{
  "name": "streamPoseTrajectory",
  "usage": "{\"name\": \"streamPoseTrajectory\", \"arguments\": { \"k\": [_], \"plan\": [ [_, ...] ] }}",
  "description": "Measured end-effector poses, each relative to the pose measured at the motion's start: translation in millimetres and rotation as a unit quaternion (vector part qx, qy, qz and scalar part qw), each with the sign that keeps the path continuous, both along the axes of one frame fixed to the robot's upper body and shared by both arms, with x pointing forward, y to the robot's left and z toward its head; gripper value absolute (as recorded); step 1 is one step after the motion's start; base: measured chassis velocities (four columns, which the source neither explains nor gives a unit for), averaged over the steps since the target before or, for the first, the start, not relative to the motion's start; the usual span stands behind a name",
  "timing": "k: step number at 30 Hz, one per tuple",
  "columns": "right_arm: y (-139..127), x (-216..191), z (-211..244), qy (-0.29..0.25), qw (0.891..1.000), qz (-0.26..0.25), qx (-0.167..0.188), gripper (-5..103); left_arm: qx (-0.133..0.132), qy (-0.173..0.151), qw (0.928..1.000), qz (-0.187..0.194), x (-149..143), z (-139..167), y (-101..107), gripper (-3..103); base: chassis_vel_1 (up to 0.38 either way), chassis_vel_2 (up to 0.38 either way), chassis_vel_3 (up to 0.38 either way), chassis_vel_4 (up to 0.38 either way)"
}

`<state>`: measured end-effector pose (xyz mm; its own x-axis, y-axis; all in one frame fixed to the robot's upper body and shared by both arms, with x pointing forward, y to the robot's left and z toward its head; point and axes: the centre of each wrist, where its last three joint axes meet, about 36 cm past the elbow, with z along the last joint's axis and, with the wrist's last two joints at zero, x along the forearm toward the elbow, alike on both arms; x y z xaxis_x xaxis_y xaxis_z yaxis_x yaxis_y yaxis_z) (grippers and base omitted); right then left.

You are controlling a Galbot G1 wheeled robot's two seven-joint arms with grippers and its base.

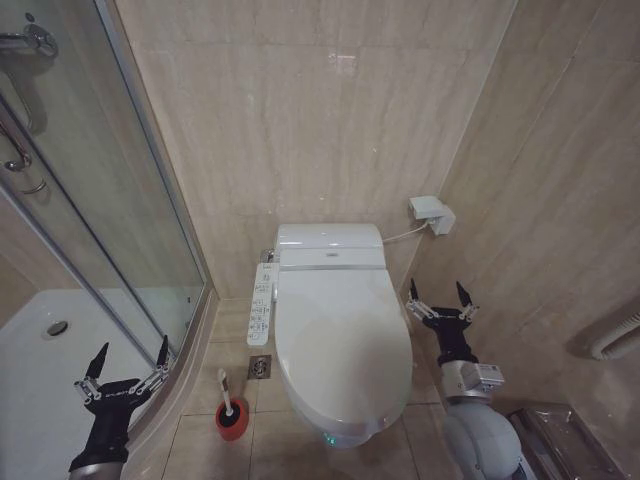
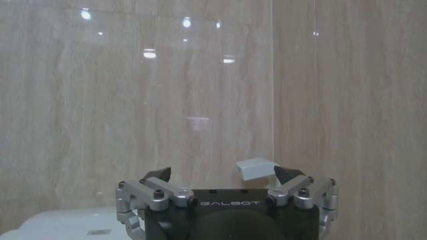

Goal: Open the toilet lid, clean the toilet bowl with a toilet brush, close the toilet lid, and flush.

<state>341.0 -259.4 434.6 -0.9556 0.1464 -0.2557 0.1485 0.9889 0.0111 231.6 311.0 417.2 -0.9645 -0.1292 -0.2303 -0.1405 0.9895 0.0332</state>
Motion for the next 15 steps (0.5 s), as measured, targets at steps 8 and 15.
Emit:
{"name": "streamPoseTrajectory", "arguments": {
  "k": [8, 15],
  "plan": [
    [0.0, 0.0, 0.0, 0.000, 1.000, 0.000, 0.000, 100, -0.011, 0.057, 0.9982, 0.017, 32.8, 5.6, 5.0, 100, 0.000, 0.000, 0.000, 0.000],
    [0.0, 0.0, 0.0, 0.000, 1.000, 0.000, 0.000, 100, -0.021, 0.107, 0.9936, 0.031, 61.2, 13.8, 9.3, 100, 0.000, 0.000, 0.000, 0.000]
  ]
}}
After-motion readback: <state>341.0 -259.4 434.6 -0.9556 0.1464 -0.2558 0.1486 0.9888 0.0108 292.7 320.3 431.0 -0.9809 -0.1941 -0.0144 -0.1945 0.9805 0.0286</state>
